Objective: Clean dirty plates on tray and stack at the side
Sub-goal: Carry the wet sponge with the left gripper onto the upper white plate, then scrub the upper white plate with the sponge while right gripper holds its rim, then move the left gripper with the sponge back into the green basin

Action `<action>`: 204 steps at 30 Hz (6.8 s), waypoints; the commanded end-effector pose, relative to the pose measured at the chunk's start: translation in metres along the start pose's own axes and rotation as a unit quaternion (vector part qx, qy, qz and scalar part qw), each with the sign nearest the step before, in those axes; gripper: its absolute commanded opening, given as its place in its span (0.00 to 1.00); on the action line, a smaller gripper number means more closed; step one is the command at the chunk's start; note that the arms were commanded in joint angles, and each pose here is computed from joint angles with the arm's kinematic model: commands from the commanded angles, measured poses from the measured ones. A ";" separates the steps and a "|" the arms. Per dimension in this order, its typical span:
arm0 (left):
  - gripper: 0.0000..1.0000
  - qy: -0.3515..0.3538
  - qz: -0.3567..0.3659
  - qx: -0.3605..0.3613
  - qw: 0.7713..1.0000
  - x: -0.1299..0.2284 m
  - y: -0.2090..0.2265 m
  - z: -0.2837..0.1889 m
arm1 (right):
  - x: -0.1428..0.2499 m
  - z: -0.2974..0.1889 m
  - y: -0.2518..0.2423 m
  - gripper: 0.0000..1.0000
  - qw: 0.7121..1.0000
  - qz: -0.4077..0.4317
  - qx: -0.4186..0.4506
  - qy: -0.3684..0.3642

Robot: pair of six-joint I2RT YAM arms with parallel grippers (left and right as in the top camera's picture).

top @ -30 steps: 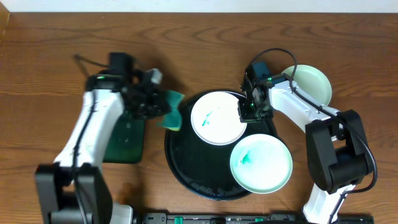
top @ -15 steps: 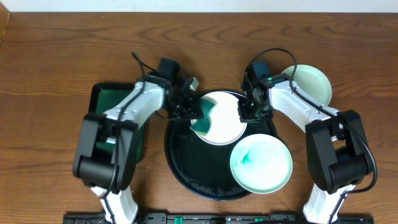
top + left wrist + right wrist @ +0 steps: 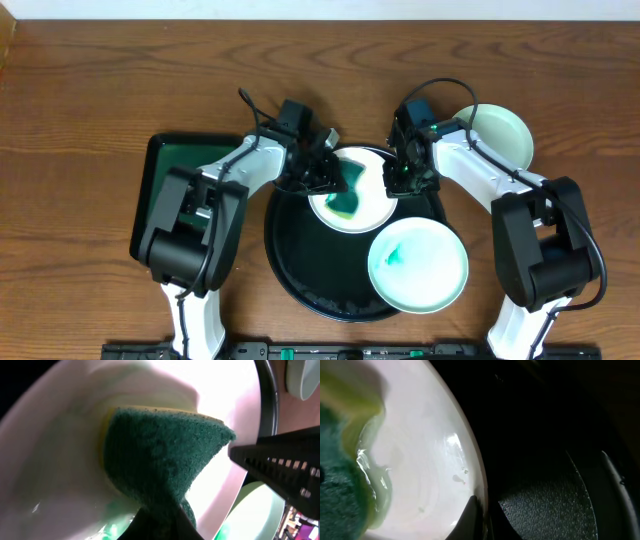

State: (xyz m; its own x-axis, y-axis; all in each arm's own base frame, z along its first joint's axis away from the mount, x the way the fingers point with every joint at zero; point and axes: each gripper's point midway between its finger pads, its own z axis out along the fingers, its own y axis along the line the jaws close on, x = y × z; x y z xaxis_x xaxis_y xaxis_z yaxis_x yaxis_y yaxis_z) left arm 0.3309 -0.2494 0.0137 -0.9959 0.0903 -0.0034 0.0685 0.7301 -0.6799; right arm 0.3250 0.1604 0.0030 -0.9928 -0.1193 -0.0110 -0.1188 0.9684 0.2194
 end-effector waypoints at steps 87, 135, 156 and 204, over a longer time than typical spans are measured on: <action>0.07 0.186 0.151 -0.301 0.923 0.068 0.035 -0.005 | 0.028 0.017 0.001 0.01 0.999 -0.017 0.012 0.047; 0.07 -0.010 0.037 -0.463 0.885 -0.019 0.075 -0.066 | 0.024 0.015 -0.009 0.01 0.999 -0.001 0.011 0.044; 0.07 0.125 0.219 -0.151 0.956 0.033 -0.042 0.020 | 0.024 0.015 -0.009 0.01 0.999 -0.001 0.011 0.044; 0.07 -0.135 0.036 -0.389 0.911 -0.009 0.003 -0.207 | 0.026 0.015 -0.009 0.01 0.999 0.004 0.010 0.048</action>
State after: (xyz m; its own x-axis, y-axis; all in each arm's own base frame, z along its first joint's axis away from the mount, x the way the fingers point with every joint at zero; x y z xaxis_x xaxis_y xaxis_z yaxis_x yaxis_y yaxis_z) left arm 0.3447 -0.1511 0.1511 -0.9564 0.1635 -0.2420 0.1814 0.9820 -0.0534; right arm 0.3039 0.1739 0.0020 -0.9880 -0.1443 0.0542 -0.1223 0.9476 0.2951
